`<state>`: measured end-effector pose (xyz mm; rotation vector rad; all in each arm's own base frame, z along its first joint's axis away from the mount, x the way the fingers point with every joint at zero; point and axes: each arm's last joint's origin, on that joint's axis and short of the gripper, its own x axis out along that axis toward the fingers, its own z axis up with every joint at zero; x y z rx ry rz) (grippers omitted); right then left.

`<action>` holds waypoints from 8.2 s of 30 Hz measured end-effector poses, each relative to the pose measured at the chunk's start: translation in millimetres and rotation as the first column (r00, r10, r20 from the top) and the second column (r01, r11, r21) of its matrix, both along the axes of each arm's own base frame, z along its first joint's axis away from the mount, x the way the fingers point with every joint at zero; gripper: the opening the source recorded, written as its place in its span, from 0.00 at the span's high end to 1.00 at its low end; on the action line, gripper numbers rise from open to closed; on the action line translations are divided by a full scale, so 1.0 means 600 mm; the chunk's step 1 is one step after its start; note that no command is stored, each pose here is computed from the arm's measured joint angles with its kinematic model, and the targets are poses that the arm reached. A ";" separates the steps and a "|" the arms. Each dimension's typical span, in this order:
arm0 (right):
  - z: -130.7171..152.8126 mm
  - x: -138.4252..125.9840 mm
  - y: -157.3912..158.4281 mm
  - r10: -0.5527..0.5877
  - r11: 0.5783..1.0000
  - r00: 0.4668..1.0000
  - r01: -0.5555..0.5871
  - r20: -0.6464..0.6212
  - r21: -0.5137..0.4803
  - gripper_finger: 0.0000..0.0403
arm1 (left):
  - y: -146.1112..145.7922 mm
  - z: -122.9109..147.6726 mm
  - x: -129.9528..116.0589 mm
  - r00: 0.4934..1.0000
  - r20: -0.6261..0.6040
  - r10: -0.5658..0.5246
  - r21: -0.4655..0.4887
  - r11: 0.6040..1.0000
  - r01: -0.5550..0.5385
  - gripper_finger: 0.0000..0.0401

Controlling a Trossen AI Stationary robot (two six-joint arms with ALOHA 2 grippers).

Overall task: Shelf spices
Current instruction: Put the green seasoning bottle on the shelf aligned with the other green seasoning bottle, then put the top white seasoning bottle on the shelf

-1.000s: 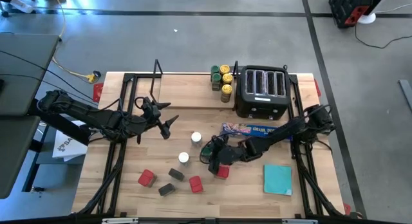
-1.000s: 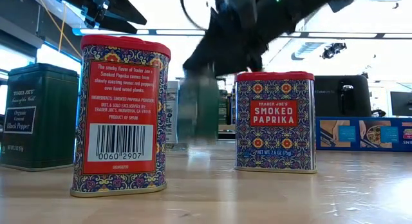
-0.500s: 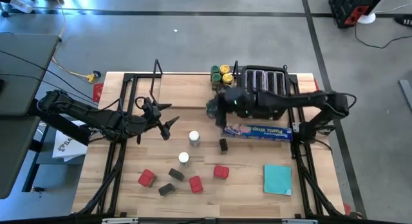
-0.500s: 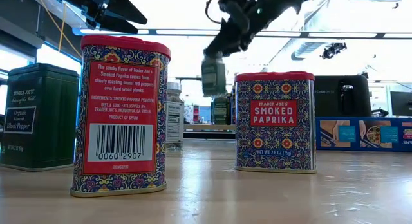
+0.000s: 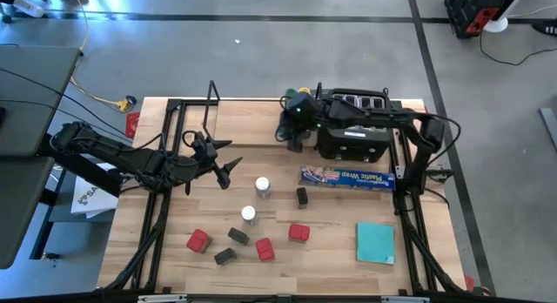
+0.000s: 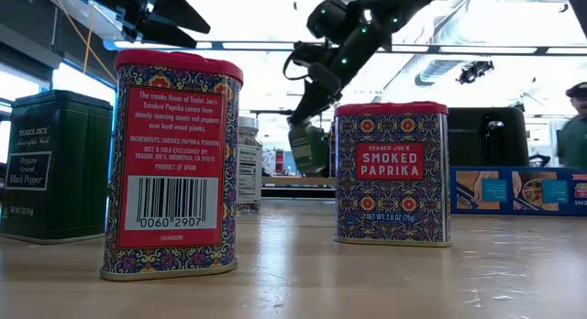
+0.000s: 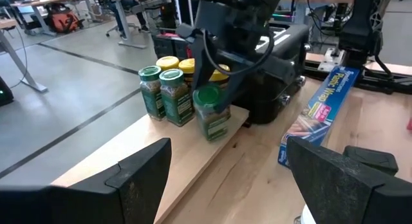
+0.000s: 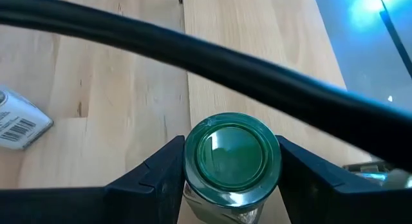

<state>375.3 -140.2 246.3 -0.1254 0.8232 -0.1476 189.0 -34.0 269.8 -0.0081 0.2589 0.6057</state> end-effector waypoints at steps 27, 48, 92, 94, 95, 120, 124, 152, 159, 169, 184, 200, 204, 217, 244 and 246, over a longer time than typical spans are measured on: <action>-0.003 -0.002 -0.006 0.022 0.992 0.998 -0.030 -0.065 -0.123 0.44 | 0.000 -0.001 0.000 1.000 -0.005 -0.008 -0.002 1.000 0.008 0.24; 0.015 -0.006 0.000 -0.058 0.955 0.993 0.026 -0.100 -0.294 0.31 | -0.001 -0.001 0.001 0.999 -0.005 -0.031 -0.012 0.999 0.031 0.24; 0.060 -0.012 0.005 -0.089 0.996 0.984 0.088 0.156 0.014 0.82 | 0.132 0.027 0.021 0.974 0.077 -0.213 0.042 0.977 0.211 0.24; 0.060 -0.012 0.005 -0.083 0.997 0.984 0.083 0.155 0.008 0.82 | 0.142 0.024 0.020 0.978 0.060 -0.201 0.033 0.979 0.199 0.24; 0.060 -0.012 0.005 -0.080 0.997 0.985 0.081 0.155 0.004 0.82 | 0.145 0.021 0.020 0.980 0.045 -0.193 0.027 0.981 0.192 0.24; 0.044 -0.025 0.008 -0.094 0.995 0.995 0.093 0.031 0.034 0.82 | 0.172 -0.020 0.065 0.977 -0.075 -0.198 0.081 0.976 0.203 0.24; 0.048 -0.029 -0.013 -0.169 0.985 0.983 0.167 0.065 0.038 0.82 | 0.172 -0.024 0.064 0.977 -0.090 -0.196 0.059 0.978 0.201 0.24; 0.020 -0.035 -0.039 -0.137 0.990 0.990 0.138 -0.028 0.012 0.82 | 0.177 -0.022 0.062 0.980 -0.089 -0.179 0.070 0.980 0.186 0.24; 0.020 -0.036 -0.042 -0.086 0.993 0.995 0.082 -0.054 -0.080 0.82 | 0.177 -0.023 0.062 0.980 -0.090 -0.179 0.069 0.980 0.186 0.24; 0.055 -0.050 -0.036 -0.047 0.985 0.999 0.042 -0.022 -0.166 0.82 | 0.177 -0.020 0.061 0.982 -0.069 -0.176 0.061 0.982 0.180 0.24; 0.103 -0.014 0.105 0.135 0.990 0.921 -0.144 0.365 -0.003 0.84 | 0.160 -0.009 0.058 0.981 0.034 -0.191 -0.031 0.981 0.192 0.24; 0.070 -0.024 0.371 0.280 0.955 0.924 -0.242 0.260 -0.172 0.86 | -0.013 0.031 0.028 0.931 0.205 -0.303 -0.043 0.947 0.318 0.24; 0.055 -0.043 0.408 0.226 0.971 0.956 -0.207 0.187 -0.115 0.86 | -0.044 0.031 0.023 0.913 0.258 -0.317 -0.108 0.929 0.354 0.24; 0.031 -0.051 0.412 0.014 0.975 0.962 0.048 0.274 -0.216 0.86 | -0.053 0.020 0.018 0.955 0.177 -0.240 -0.050 0.967 0.252 0.24; 0.022 -0.034 0.345 -0.212 0.977 0.940 0.193 0.269 0.095 0.83 | -0.051 0.018 0.020 0.945 0.190 -0.268 -0.094 0.953 0.289 0.24; 0.014 -0.030 0.338 -0.218 0.975 0.942 0.199 0.253 0.098 0.80 | -0.051 0.018 0.020 0.945 0.190 -0.268 -0.093 0.953 0.289 0.24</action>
